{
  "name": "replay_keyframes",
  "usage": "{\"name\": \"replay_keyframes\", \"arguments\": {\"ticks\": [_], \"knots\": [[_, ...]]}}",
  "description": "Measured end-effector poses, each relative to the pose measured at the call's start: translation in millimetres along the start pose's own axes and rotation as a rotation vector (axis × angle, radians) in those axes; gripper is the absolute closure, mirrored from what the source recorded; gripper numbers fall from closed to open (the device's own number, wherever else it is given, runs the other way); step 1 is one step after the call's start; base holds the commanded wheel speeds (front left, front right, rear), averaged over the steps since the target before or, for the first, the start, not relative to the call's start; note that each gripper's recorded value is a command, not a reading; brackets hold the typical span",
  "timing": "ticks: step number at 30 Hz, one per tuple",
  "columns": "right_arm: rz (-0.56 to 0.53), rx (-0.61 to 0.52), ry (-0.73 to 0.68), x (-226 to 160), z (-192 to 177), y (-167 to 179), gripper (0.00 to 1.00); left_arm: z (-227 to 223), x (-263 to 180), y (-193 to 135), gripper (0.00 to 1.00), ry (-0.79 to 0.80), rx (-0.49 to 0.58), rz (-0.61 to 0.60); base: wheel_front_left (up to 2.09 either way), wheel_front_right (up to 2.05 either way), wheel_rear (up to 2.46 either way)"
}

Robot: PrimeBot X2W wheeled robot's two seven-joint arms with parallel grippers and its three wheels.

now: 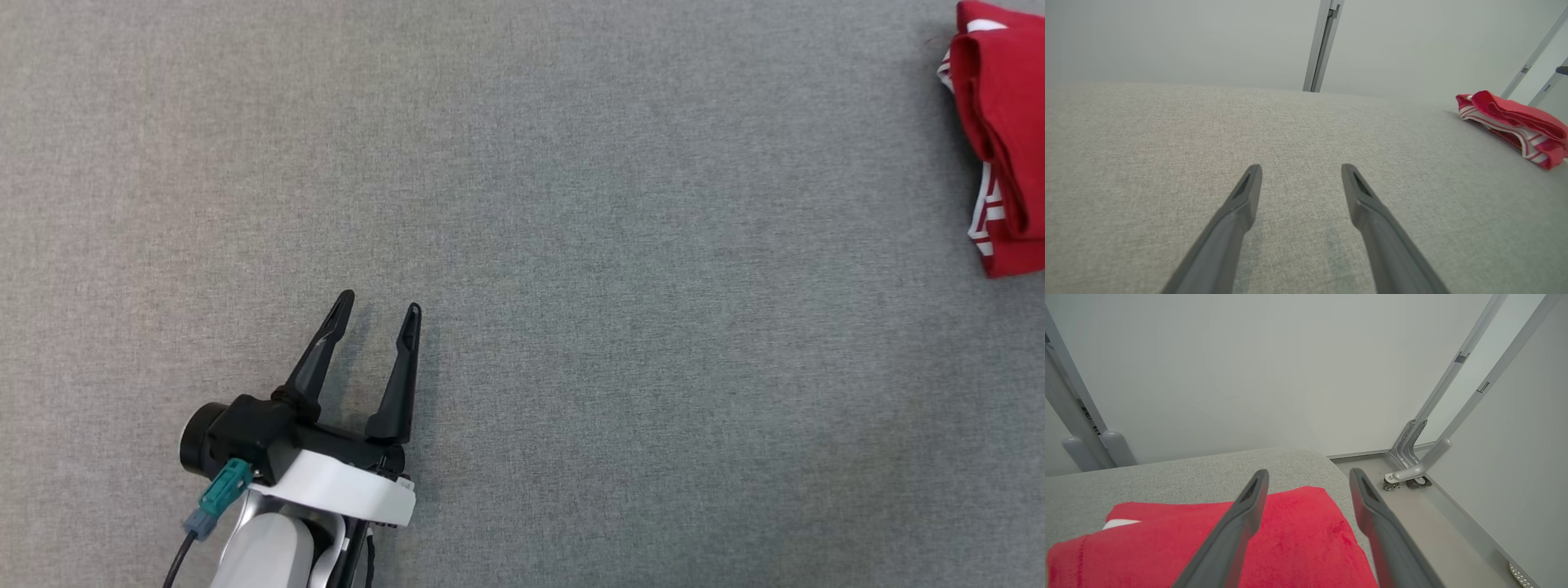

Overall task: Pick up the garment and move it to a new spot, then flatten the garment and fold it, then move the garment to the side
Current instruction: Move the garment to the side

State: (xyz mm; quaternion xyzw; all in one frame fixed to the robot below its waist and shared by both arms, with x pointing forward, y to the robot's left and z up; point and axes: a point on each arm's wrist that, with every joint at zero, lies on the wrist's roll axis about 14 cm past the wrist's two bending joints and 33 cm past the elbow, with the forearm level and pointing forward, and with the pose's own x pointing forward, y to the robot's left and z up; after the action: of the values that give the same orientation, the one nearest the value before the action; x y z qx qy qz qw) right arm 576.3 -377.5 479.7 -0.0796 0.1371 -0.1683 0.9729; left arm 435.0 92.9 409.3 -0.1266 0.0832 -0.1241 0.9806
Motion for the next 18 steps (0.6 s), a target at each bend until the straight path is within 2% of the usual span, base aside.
{"name": "replay_keyframes", "arguments": {"ticks": [11,18], "knots": [[0.159,0.040,-0.200,-33.0,61.7,55.1,0.00,40.2,-5.9,4.8,0.00,-0.102,0.014,0.035,0.00,0.00,0.00],[0.283,0.086,-0.248,-71.5,69.0,99.1,0.00,63.9,-18.0,12.2,0.00,-0.162,0.023,0.083,0.00,0.00,0.00]]}}
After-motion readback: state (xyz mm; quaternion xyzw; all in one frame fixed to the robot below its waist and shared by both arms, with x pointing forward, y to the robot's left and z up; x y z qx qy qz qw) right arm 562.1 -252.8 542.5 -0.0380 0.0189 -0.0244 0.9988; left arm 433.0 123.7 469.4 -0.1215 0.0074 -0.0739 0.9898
